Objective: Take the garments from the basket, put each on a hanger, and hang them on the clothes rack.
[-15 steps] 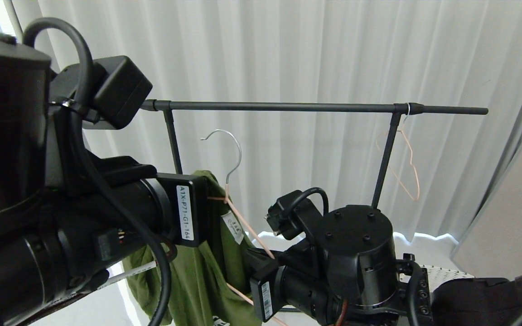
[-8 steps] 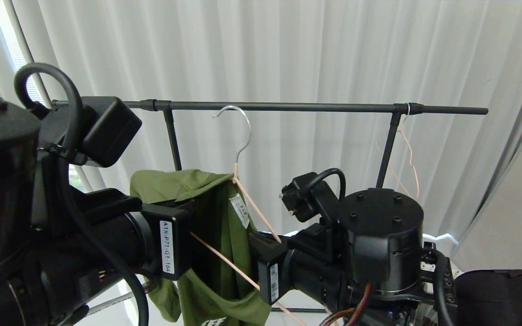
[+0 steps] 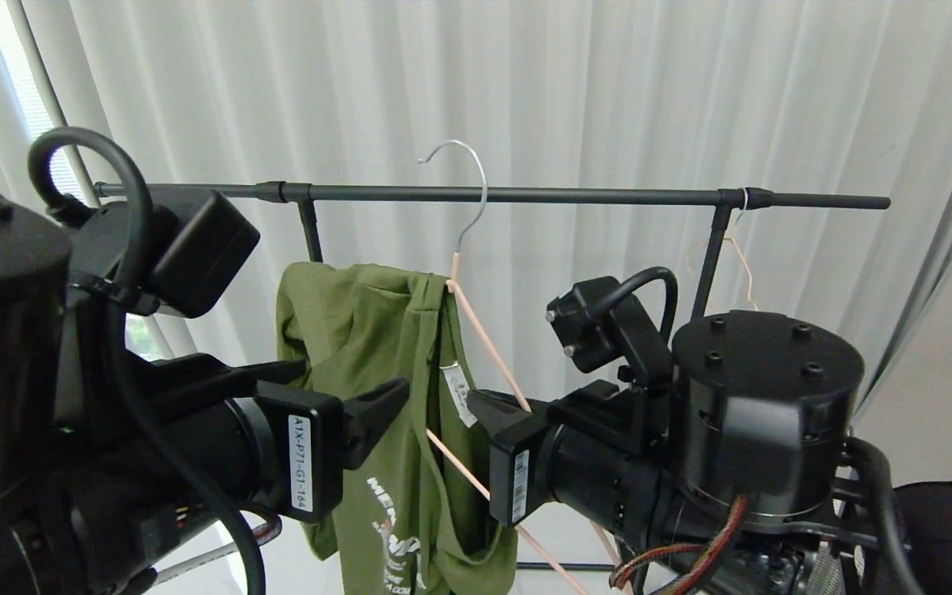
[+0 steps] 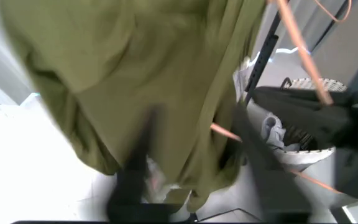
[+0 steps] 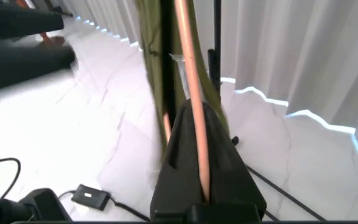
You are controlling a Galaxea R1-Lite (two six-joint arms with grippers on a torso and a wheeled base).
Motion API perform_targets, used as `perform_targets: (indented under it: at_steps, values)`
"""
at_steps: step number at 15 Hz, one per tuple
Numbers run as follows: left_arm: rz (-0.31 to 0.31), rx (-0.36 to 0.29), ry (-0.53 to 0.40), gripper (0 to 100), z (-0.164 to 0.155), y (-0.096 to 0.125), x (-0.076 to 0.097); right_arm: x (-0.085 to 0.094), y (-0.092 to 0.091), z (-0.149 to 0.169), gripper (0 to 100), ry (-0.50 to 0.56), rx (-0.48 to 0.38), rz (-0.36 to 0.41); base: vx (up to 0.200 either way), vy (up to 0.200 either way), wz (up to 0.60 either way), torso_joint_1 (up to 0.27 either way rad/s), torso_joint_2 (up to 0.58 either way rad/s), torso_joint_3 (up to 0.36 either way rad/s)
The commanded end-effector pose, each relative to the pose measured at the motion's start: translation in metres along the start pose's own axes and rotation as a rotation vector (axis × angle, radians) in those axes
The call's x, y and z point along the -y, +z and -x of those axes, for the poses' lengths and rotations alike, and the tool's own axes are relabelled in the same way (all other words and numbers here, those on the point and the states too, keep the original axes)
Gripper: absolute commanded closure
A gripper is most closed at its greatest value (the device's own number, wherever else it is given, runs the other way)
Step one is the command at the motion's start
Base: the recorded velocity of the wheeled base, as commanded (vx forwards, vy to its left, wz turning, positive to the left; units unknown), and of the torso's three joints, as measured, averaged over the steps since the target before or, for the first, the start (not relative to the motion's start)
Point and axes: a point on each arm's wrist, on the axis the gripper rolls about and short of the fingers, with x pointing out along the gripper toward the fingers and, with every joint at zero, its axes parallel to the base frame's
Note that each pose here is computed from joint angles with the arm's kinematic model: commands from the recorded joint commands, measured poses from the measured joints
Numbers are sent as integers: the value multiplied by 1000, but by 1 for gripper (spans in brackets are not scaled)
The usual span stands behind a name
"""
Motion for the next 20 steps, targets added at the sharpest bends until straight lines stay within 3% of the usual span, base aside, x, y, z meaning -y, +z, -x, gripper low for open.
perform_targets:
  at_steps: [1,5,9,13,14,16,17,20]
  values:
    - [-3,-6,2,0,3,-5,-4,-1,10,9,100,9,32,-3,0,0,0,0,0,0]
    - [-23,-9,-1,0,23,-30,-25,7,3,24,100,-1,47,84,0,0,0,0,0,0]
    - [-87,-20,-1,0,37,-56,-44,14,-8,36,100,6,92,138,0,0,0,0,0,0]
    - [-99,-37,78,0,30,-54,-57,18,-11,50,100,17,126,185,0,0,0,0,0,0]
    - [-98,-25,37,0,31,-49,-61,20,-14,58,100,22,124,198,0,0,0,0,0,0]
    - [-154,2,-44,0,37,-46,-68,25,-20,74,100,51,110,213,0,0,0,0,0,0]
    - [-224,6,-140,0,40,-49,-73,30,-27,91,100,92,83,242,0,0,0,0,0,0]
    - [-320,9,-379,0,43,-58,-72,26,-32,112,100,213,73,288,0,0,0,0,0,0]
